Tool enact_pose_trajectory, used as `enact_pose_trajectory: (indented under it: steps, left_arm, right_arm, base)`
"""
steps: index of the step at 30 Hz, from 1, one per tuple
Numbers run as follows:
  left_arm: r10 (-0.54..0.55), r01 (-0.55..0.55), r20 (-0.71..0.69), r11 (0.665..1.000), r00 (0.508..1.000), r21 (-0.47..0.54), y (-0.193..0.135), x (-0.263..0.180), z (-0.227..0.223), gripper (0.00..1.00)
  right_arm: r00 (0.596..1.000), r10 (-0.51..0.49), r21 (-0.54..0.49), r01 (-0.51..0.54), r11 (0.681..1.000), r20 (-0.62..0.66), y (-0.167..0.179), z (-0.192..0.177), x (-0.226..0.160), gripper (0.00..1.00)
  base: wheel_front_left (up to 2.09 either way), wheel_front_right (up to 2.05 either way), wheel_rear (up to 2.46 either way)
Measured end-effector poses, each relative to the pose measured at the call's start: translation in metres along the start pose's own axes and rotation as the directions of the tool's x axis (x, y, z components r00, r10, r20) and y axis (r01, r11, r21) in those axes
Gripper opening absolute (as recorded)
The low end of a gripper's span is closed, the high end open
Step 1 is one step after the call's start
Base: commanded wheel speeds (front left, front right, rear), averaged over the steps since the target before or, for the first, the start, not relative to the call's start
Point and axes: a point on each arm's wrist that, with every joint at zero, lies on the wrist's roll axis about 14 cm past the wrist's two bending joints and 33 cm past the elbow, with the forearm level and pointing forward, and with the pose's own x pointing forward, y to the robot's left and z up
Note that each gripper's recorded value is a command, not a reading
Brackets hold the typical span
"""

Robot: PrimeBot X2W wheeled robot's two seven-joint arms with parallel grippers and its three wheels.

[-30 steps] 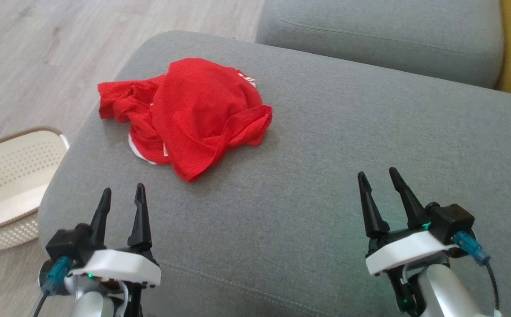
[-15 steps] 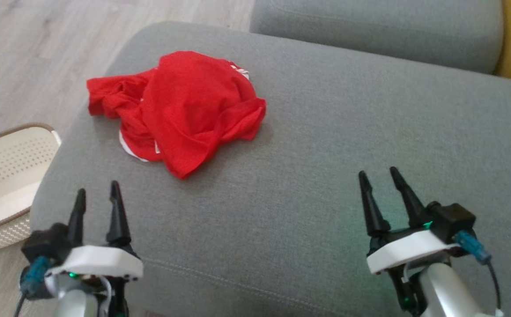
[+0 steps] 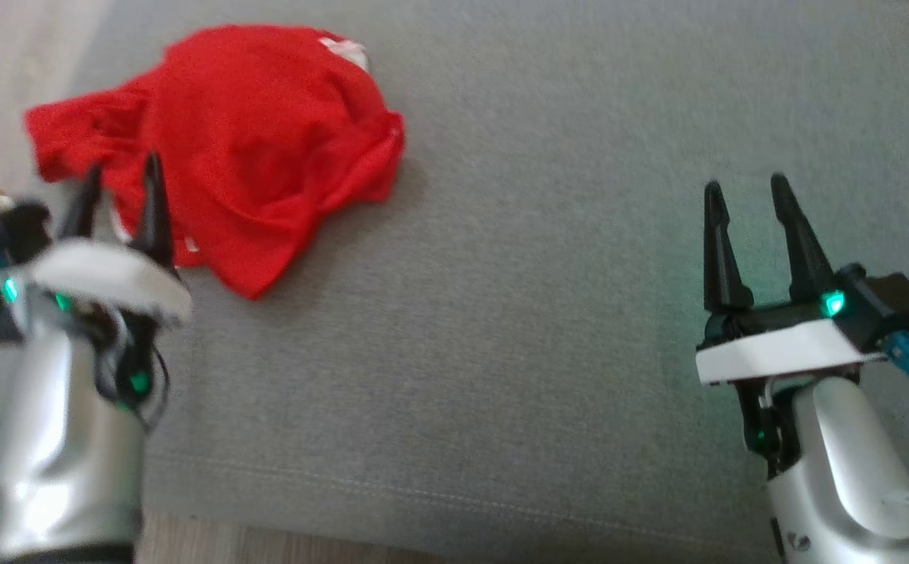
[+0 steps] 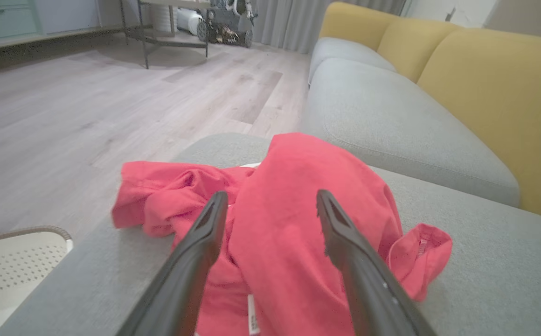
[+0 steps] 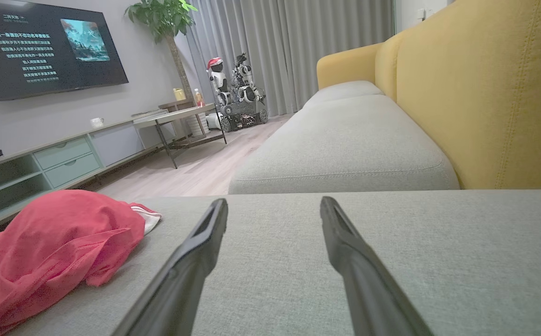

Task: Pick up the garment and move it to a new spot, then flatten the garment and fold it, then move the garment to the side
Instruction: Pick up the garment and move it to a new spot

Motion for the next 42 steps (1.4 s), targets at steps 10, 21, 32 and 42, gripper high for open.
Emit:
enact_pose_trajectory:
  steps: [10, 21, 32, 42]
  left_arm:
    - [-0.104, 0.128, -0.234, 0.988, 0.967, 0.088, -0.031, 0.083, -0.035, 1.0]
    - [-0.11, 0.17, -0.367, 0.976, 0.924, 0.134, -0.041, 0.108, -0.074, 0.0]
    - [-0.116, 0.138, -0.196, 0.985, 0.974, 0.102, -0.035, 0.1, -0.03, 0.0]
    - [-0.153, 0.15, 0.085, 0.988, 0.985, 0.039, -0.04, 0.074, 0.052, 0.0]
  right_arm:
    - [0.996, -0.071, 0.0, 0.072, 0.997, -0.058, -0.035, -0.03, -0.001, 1.0]
    - [0.989, -0.125, -0.015, 0.125, 0.992, -0.077, -0.058, -0.038, -0.007, 1.0]
    - [0.995, -0.097, -0.017, 0.096, 0.995, -0.03, -0.045, -0.017, -0.003, 1.0]
    - [0.998, -0.055, -0.014, 0.056, 0.998, 0.019, -0.022, 0.009, -0.008, 1.0]
  base:
    - [0.0, 0.0, 0.0]
    - [0.0, 0.0, 0.0]
    - [0.0, 0.0, 0.0]
    - [0.0, 0.0, 0.0]
